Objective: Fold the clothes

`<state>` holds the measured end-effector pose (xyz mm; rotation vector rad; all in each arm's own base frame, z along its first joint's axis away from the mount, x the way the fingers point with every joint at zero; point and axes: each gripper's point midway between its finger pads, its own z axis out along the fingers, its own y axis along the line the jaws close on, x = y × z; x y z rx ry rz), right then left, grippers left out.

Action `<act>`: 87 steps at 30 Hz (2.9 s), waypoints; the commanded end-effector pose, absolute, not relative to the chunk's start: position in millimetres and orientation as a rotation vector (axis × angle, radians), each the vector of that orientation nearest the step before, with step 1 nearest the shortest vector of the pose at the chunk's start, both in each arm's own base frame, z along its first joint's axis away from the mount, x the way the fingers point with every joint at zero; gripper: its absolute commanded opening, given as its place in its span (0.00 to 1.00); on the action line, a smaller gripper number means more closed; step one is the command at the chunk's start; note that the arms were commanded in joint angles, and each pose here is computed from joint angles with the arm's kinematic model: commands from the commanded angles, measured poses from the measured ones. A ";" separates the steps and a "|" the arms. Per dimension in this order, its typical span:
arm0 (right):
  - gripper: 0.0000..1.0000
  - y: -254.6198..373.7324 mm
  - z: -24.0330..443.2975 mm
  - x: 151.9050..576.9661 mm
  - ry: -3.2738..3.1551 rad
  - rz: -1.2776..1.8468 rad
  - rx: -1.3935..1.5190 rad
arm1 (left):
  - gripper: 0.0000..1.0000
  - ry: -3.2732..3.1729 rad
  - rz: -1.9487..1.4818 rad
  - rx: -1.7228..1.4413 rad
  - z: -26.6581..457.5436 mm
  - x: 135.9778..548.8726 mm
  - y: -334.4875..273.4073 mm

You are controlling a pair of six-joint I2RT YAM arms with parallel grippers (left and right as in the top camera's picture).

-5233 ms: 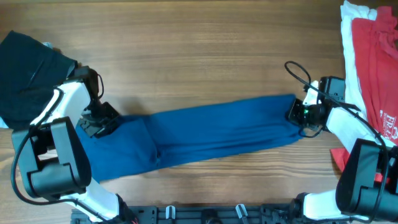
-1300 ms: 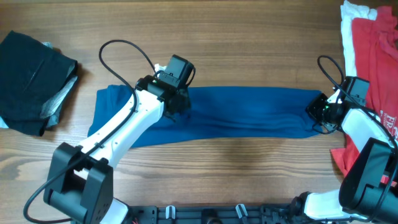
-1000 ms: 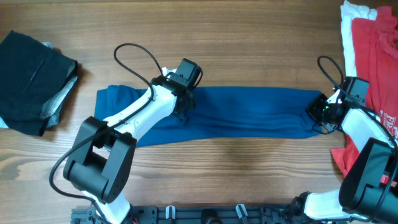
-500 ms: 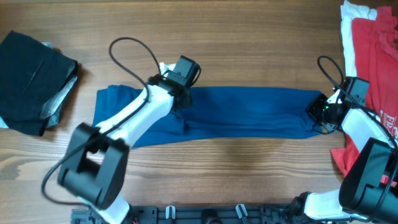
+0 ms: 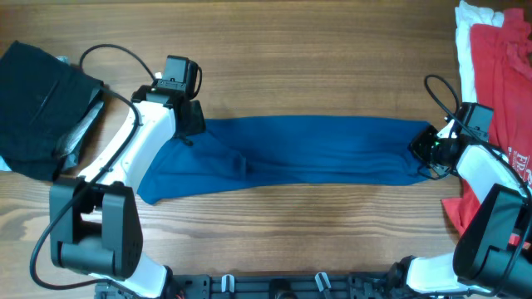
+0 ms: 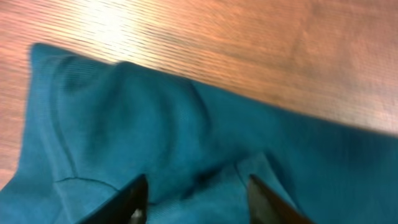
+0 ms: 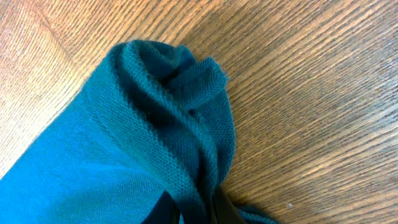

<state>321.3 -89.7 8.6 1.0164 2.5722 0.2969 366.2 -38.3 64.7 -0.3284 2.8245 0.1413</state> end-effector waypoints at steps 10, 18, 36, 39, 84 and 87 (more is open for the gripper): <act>0.09 -97.9 10.2 324.7 2.573 0.252 1.002 | 0.59 2.962 0.060 0.007 25.3 359.8 -55.3; 0.09 -97.9 10.1 324.4 2.574 0.251 1.003 | 0.04 2.959 0.145 -0.048 28.2 357.8 -44.5; 0.09 -98.5 9.9 324.2 2.574 0.246 1.003 | 0.56 2.759 0.207 -0.755 59.6 361.0 23.6; 0.09 -98.5 10.0 324.2 2.574 0.246 1.003 | 0.50 2.785 0.215 -0.756 61.4 352.7 23.3; 0.04 121.6 89.4 343.6 2.737 0.353 0.020 | 0.36 3.127 0.029 -0.820 60.3 277.0 -19.0; 0.04 128.9 89.5 341.7 2.737 0.372 0.019 | 0.36 3.126 0.029 -0.819 60.3 277.2 -19.0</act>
